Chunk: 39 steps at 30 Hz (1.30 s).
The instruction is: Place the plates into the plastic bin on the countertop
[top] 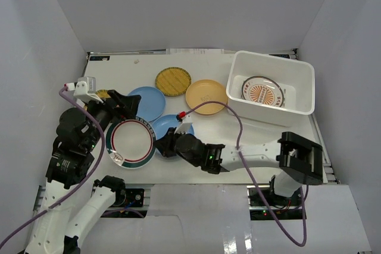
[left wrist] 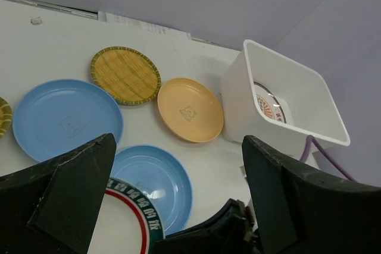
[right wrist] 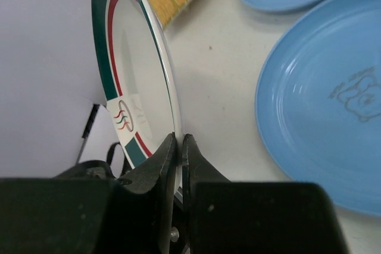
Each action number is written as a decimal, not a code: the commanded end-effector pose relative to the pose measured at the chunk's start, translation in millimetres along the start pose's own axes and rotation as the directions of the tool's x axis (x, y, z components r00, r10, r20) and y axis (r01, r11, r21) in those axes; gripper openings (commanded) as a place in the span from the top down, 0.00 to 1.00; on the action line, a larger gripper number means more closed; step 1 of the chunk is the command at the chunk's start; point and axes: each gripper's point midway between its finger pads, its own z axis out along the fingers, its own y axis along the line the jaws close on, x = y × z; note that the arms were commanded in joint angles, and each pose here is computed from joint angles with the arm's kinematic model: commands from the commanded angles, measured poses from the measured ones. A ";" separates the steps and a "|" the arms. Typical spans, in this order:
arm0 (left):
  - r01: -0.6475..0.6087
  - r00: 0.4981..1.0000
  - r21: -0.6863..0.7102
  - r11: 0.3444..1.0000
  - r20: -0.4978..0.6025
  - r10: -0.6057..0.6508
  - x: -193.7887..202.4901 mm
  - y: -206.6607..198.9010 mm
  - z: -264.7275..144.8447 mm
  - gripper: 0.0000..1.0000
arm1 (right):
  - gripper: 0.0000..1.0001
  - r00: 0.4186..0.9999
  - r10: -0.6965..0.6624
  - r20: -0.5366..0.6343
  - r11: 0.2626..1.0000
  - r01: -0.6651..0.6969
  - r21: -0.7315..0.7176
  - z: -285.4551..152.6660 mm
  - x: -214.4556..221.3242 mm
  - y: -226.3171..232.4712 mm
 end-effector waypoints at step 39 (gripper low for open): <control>0.084 0.965 -0.240 0.967 -0.221 -0.138 139.7 80.8 16.8 0.02 | 0.54 0.853 0.038 0.521 0.676 -0.406 0.615 -247.6 -306.0 -364.7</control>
